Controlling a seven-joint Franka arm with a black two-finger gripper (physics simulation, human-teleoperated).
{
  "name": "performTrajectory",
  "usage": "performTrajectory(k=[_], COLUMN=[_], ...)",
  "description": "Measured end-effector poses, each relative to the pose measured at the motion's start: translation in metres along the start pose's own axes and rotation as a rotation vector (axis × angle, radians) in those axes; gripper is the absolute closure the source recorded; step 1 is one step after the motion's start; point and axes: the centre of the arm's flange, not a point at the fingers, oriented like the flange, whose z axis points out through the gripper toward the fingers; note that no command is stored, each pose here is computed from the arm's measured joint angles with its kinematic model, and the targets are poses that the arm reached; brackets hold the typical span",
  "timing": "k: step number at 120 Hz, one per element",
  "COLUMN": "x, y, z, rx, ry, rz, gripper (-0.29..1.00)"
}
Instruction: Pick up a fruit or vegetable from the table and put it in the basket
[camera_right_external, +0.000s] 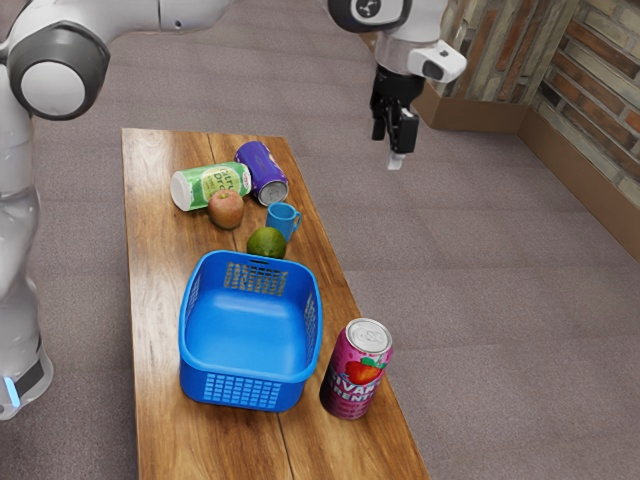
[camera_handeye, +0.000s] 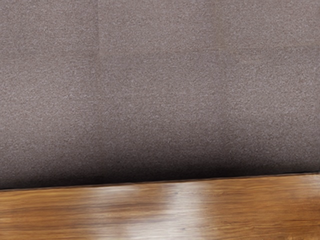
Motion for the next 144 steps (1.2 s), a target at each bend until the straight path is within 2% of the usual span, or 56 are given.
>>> performTrajectory(k=[28, 42, 57, 82, 108, 125, 144], x=[0.002, 0.003, 0.002, 0.006, 0.002, -0.034, -0.069], y=[-0.011, 0.004, 0.008, -0.022, -0.022, -0.022, -0.022], z=[0.004, -0.008, -0.005, 0.018, 0.021, 0.065, 0.094], rx=[-0.028, -0.057, -0.043, -0.009, 0.011, 0.033, 0.024], ry=[-0.006, 0.017, -0.015, -0.073, -0.101, -0.168, -0.158], rz=[-0.009, -0.059, -0.25, -0.623, -0.882, -1.014, -1.135], gripper=[0.0, 0.0, 0.0, 0.0, 0.0, 0.0, 0.0])
